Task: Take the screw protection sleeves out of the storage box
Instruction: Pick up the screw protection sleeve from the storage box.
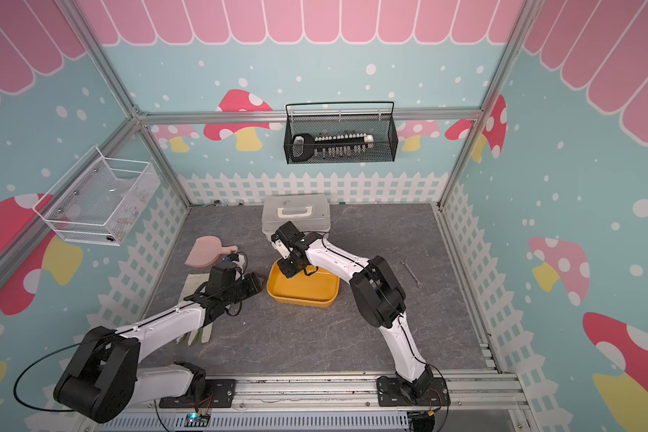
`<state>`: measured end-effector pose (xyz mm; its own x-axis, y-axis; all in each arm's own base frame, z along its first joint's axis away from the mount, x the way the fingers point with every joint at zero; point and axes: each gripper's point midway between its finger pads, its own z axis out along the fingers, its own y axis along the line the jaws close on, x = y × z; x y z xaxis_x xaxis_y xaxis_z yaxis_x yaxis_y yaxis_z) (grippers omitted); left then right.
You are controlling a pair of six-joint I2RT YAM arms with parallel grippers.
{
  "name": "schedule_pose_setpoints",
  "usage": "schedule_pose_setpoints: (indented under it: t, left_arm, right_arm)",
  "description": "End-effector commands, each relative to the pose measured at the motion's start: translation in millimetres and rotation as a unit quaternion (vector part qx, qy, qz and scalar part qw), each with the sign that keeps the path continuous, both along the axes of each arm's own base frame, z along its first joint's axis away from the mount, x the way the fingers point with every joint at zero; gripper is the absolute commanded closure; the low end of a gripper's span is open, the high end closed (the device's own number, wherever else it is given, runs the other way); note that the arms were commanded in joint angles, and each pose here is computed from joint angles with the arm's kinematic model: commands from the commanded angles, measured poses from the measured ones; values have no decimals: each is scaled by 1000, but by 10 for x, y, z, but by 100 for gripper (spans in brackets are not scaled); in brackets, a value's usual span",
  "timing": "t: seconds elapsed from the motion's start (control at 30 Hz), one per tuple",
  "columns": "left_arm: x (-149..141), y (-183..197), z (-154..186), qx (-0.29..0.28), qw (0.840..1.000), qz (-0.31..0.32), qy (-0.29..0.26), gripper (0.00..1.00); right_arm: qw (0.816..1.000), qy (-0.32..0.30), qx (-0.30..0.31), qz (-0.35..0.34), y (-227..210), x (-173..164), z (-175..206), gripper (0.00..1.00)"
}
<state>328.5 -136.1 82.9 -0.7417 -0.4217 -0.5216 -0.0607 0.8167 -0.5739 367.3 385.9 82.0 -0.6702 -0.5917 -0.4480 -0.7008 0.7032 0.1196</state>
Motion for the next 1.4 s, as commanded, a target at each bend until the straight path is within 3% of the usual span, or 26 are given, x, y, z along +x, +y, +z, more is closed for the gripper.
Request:
schedule_pose_setpoints:
  t: [0.0,0.8,1.37]
  left_arm:
    - [151,-23,118,4,1000,-11,-23,54]
    - [227,-84,182,9,999,-31,-26,54]
    - [124,-50,248,17,999,-35,-25,54]
  right_arm:
    - [1000,7,-22,3,29,-10,-141,72]
    - [999,5,-47,4,205,171,-479,68]
    - [999,10,-50,-5,237,219,-664,76]
